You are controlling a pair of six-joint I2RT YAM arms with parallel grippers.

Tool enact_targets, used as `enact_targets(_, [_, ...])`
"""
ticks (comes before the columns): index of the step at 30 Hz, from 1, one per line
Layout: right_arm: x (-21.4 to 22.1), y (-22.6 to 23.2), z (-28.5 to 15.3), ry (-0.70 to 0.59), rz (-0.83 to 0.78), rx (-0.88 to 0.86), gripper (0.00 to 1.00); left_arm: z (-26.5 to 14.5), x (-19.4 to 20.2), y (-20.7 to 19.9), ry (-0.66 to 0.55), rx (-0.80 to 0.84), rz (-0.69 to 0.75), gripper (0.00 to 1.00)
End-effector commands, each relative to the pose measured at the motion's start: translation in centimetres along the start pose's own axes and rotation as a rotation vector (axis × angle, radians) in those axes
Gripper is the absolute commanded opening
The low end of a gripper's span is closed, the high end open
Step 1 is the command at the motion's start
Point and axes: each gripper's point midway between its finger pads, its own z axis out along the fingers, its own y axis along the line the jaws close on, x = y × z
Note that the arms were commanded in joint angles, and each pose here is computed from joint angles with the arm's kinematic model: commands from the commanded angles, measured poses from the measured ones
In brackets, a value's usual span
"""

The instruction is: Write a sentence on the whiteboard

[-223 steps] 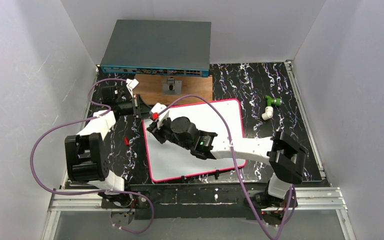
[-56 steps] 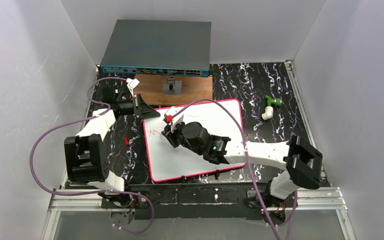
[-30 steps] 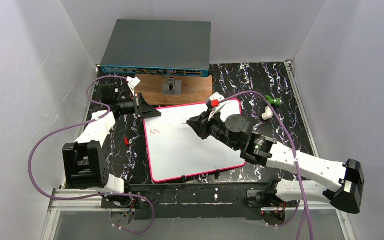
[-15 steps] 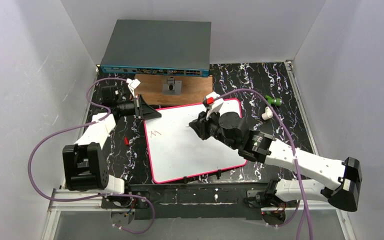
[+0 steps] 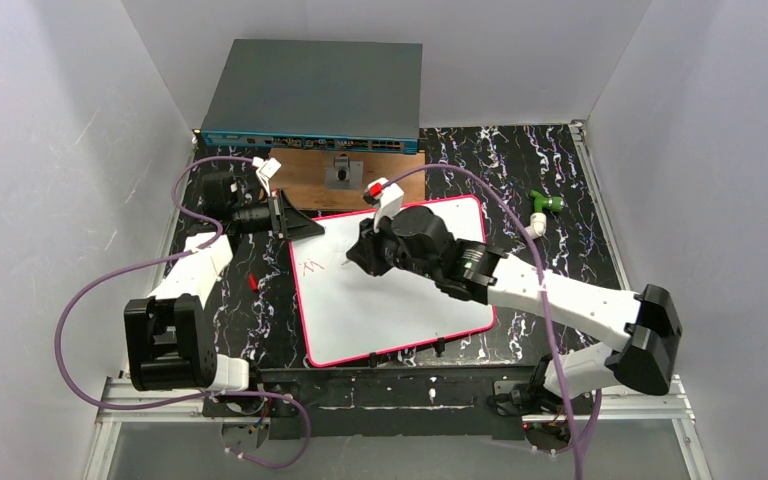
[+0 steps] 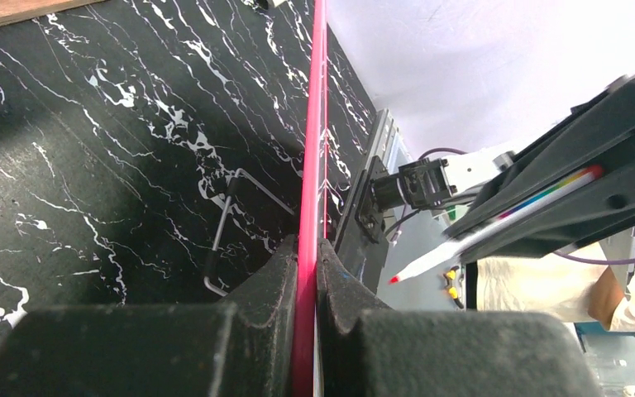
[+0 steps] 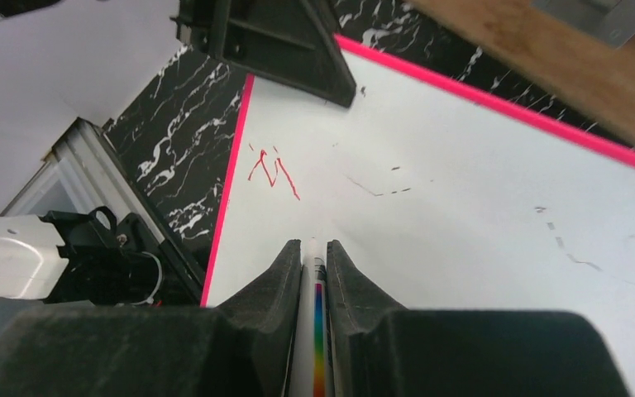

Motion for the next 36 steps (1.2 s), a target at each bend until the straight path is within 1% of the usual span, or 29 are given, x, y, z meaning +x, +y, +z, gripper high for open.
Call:
enact_targets(1, [-0.6, 2.2, 1.3, -0.012, 0.093, -0.081, 0.01, 0.1, -1.6, 2.4, -0.067, -0.123, 0.153, 0.0])
enact_targets(7, [0.0, 2.4, 1.9, -0.027, 0.11, -0.041, 0.01, 0.1, -1.7, 2.3, -0.074, -0.121, 0.157, 0.0])
enact_targets(10, [-0.7, 2.5, 2.3, -0.056, 0.122, -0.038, 0.01, 0.1, -1.6, 2.4, -0.075, -0.123, 0.156, 0.0])
enact_targets(13, [-1.2, 2.0, 2.8, -0.079, 0.123, 0.0, 0.01, 0.2, -1.5, 2.4, -0.075, -0.123, 0.156, 0.0])
enact_targets(20, [-2.1, -0.5, 4.0, -0.17, 0.132, 0.136, 0.01, 0.2, -1.6, 2.4, -0.079, -0.122, 0.153, 0.0])
enact_targets(27, [-2.6, -0.5, 4.5, -0.24, 0.127, 0.146, 0.01, 0.3, -1.8, 2.4, -0.081, -0.122, 0.152, 0.0])
enact_targets(32, [-2.5, 0.0, 4.5, -0.235, 0.128, 0.126, 0.01, 0.3, -1.9, 2.4, -0.086, -0.118, 0.15, 0.0])
enact_targets(36, [-1.3, 0.0, 4.0, -0.213, 0.134, 0.138, 0.01, 0.3, -2.0, 2.5, -0.087, -0.118, 0.147, 0.0])
